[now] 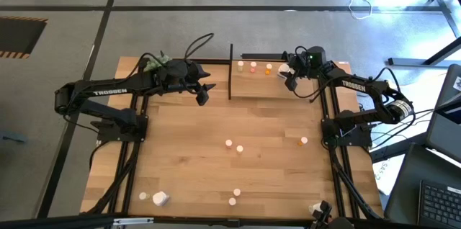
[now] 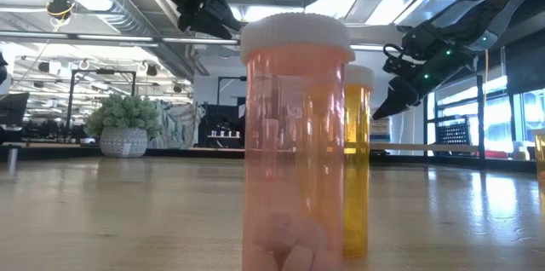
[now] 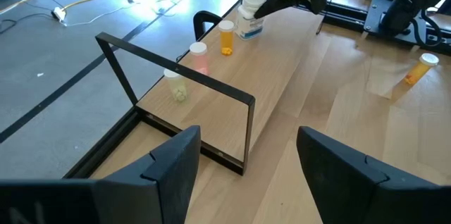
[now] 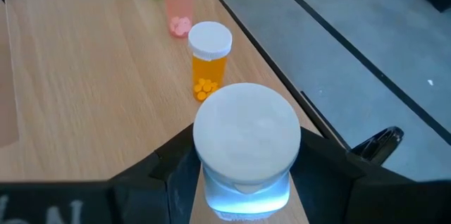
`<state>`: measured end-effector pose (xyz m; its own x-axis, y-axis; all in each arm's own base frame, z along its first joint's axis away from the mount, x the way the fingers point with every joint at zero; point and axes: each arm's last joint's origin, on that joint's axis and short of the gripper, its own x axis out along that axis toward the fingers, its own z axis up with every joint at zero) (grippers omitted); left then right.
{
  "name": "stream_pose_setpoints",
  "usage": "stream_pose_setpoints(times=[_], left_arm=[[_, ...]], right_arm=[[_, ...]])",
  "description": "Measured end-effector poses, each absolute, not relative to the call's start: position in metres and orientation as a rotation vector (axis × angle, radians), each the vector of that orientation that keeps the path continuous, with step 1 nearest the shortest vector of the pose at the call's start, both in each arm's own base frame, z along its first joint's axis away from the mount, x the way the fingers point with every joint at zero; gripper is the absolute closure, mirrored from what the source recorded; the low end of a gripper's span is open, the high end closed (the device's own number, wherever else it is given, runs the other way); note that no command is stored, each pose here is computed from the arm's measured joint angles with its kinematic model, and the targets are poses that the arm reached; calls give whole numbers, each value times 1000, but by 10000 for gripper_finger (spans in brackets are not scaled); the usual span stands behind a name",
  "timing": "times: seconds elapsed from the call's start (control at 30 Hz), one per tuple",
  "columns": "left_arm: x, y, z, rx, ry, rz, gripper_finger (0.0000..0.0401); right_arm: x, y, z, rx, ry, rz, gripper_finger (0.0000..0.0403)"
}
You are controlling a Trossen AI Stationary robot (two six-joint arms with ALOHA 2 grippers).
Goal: Pick and place medicine bottles onto shelf by color
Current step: Put the top right white pill bottle on the shelf
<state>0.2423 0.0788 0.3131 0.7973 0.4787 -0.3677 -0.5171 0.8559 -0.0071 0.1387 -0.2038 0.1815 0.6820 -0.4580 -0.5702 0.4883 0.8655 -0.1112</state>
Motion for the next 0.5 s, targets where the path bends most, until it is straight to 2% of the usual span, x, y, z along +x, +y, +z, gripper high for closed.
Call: stream_pose_setpoints(times=[0.5], left_arm=[[242, 79, 313, -109, 365, 536, 171]], right_arm=[[138, -203, 181, 70, 630, -538, 205]])
